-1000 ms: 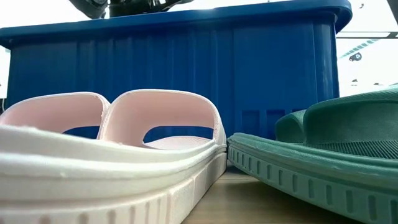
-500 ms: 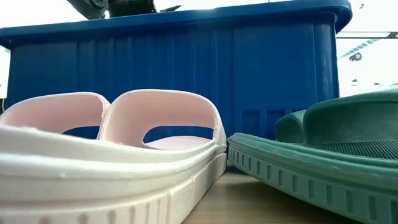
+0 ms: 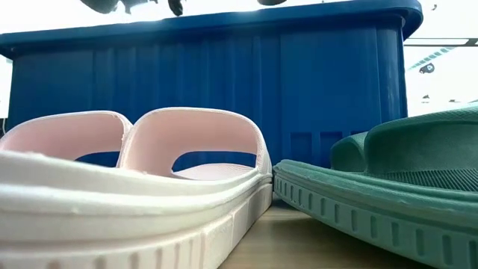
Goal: Pick and place slides into bin
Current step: Put the black slide into the blue bin
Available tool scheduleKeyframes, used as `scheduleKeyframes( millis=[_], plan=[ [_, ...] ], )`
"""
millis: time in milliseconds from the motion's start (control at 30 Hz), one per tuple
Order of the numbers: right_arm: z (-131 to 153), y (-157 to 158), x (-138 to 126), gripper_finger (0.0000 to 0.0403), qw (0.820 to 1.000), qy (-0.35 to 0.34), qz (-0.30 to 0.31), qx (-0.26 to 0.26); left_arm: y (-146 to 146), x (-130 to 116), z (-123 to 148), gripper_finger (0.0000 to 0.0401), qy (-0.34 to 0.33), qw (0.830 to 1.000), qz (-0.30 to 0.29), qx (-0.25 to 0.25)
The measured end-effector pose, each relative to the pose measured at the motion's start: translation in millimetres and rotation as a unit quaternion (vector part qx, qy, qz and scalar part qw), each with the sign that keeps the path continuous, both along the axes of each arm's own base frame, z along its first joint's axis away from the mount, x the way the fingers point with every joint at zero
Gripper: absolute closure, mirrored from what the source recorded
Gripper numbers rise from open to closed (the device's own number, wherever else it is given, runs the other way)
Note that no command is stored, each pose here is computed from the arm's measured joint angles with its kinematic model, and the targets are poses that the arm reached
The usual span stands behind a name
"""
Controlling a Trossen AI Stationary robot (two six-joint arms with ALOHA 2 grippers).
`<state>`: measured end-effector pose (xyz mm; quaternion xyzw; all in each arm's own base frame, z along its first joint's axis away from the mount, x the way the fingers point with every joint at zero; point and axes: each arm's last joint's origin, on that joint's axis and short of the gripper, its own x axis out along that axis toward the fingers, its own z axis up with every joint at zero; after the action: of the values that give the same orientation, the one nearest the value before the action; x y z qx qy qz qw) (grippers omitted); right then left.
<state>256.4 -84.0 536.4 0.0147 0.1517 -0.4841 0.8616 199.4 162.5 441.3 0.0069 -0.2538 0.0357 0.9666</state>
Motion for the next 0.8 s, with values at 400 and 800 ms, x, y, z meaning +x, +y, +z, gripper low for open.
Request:
scheduleKeyframes(
  millis=[400, 800],
  plan=[
    [-28.2, -6.8, 34.8, 0.0394, 0.991, -0.096, -0.002, 0.091, -11.1, -10.2, -8.1, 0.0240, 0.115, 0.970, 0.091, 0.195],
    [-26.5, -5.7, 42.9, 0.0394, 0.975, -0.168, 0.042, 0.140, -9.9, -9.5, -13.8, 0.0194, 0.159, 0.890, 0.197, 0.379]
  ],
)
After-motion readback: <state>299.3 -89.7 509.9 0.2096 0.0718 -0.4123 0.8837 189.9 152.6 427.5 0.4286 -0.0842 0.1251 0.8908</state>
